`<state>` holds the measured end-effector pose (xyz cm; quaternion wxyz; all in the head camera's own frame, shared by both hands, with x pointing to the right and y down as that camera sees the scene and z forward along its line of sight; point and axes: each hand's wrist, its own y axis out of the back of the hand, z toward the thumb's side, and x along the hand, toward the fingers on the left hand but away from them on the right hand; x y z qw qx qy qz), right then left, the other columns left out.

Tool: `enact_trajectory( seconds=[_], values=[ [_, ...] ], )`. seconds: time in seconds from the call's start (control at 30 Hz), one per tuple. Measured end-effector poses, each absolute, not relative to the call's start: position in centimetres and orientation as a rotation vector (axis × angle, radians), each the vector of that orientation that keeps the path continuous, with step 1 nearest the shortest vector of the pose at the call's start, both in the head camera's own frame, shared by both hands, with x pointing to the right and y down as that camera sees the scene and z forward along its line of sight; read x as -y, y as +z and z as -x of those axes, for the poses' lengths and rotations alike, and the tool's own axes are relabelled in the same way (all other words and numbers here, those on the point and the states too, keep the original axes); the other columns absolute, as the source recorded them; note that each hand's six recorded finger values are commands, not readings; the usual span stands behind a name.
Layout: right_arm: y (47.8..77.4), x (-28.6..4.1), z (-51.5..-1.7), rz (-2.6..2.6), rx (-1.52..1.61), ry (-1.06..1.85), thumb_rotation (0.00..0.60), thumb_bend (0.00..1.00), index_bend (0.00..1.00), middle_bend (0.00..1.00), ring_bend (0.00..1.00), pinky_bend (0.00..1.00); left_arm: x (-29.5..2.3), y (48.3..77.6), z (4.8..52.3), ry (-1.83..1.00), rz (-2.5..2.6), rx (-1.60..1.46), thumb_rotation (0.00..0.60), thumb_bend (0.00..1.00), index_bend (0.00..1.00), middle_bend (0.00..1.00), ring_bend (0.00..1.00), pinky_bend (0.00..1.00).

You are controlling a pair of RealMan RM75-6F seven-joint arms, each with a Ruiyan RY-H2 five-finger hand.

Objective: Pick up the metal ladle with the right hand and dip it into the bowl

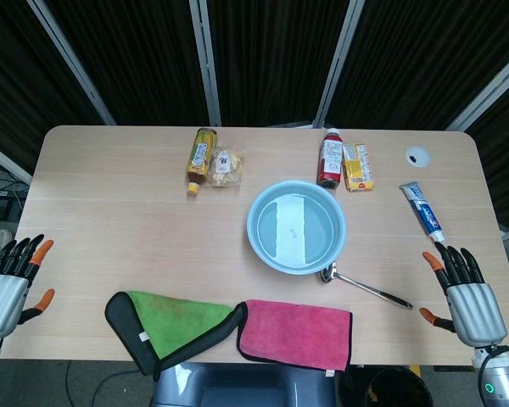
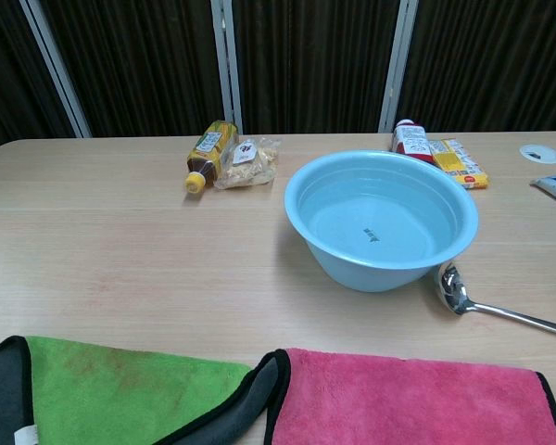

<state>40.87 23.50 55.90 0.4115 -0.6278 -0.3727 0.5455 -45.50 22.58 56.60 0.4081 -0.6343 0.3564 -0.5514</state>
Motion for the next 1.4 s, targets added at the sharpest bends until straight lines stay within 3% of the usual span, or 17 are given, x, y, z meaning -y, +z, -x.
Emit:
enact_trajectory(
  seconds=[0.37, 0.8, 1.4],
  values=[
    [56.1, -23.6, -40.7, 1.583, 0.930, 1.369, 0.600, 0.00, 0.19, 0.00, 0.00, 0.00, -22.3, 56.5, 45.5, -1.380, 1.613, -0.914, 0.600, 0.33, 0.00, 0.00, 0.00, 0.00],
    [59.4, -24.0, -38.4, 1.638, 0.730, 1.501, 0.600, 0.02, 0.39, 0.00, 0.00, 0.00, -21.8, 56.5, 45.8, -1.373, 1.667, -0.925, 0.600, 0.33, 0.00, 0.00, 0.00, 0.00],
    [66.8, -22.6, -35.5, 1.687, 0.629, 1.623, 0.600, 0.11, 0.42, 0.00, 0.00, 0.00, -21.3, 57.7, 45.2, -1.384, 1.721, -0.897, 0.600, 0.33, 0.00, 0.00, 0.00, 0.00]
  ],
)
